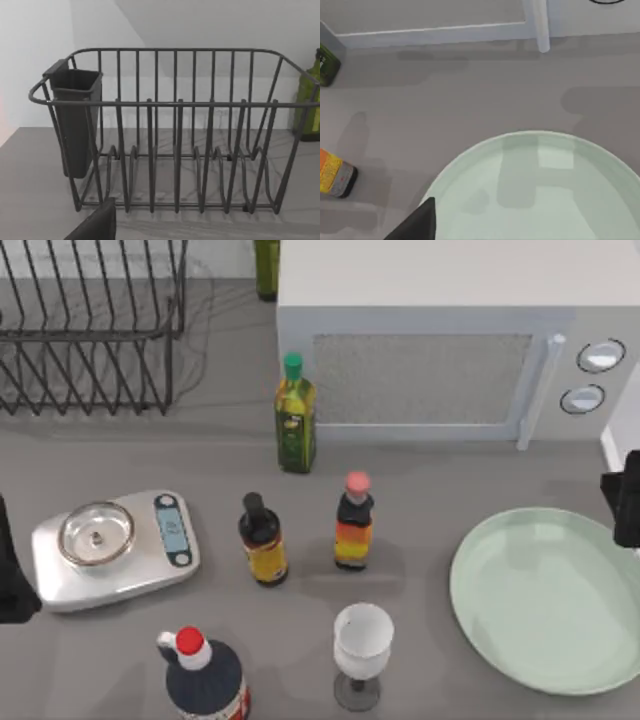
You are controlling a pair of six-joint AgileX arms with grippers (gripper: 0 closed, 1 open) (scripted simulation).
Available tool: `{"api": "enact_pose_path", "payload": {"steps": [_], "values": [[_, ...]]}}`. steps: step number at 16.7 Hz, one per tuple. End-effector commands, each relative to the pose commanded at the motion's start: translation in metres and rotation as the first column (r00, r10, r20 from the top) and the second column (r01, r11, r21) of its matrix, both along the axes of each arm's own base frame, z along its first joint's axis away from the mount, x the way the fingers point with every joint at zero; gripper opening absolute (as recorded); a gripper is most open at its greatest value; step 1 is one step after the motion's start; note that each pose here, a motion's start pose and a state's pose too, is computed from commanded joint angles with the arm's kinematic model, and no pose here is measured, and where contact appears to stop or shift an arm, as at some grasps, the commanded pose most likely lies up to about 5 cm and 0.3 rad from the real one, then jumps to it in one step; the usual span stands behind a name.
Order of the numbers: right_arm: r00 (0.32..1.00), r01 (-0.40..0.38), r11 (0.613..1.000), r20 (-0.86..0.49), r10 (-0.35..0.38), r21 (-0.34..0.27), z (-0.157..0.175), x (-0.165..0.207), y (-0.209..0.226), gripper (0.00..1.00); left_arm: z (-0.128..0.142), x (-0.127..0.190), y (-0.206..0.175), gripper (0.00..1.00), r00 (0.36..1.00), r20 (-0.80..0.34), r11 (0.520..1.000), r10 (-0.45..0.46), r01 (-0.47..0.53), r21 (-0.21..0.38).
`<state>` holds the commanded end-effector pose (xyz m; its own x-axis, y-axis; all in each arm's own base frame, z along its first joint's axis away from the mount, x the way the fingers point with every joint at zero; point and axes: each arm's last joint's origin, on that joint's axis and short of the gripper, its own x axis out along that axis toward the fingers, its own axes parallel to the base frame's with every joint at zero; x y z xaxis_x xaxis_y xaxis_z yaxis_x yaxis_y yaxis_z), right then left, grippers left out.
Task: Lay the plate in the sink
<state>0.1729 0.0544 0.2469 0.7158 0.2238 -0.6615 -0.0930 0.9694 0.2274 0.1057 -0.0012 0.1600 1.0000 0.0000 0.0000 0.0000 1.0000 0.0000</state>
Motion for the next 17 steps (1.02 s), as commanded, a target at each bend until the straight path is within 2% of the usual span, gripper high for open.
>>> {"api": "enact_pose_path", "payload": {"steps": [3,8,12,17], "values": [[0.963,-0.026,0.999,-0.269,0.018,-0.026,0.002,0.04,0.037,1.0,0.0,0.0,0.0,1.0,1.0,0.0,1.0,0.0,0.0,0.0],[0.807,-0.061,0.989,-0.59,-0.03,-0.133,-0.026,0.091,0.107,1.0,0.0,0.0,0.0,1.0,1.0,0.0,1.0,0.0,0.0,0.0],[0.711,-0.086,0.974,-0.698,-0.086,-0.207,-0.051,0.106,0.144,1.0,0.0,0.0,0.0,1.0,1.0,0.0,1.0,0.0,0.0,0.0],[0.691,-0.092,0.97,-0.716,-0.1,-0.224,-0.056,0.108,0.152,1.0,0.0,0.0,0.0,1.0,1.0,0.0,1.0,0.0,0.0,0.0]]}}
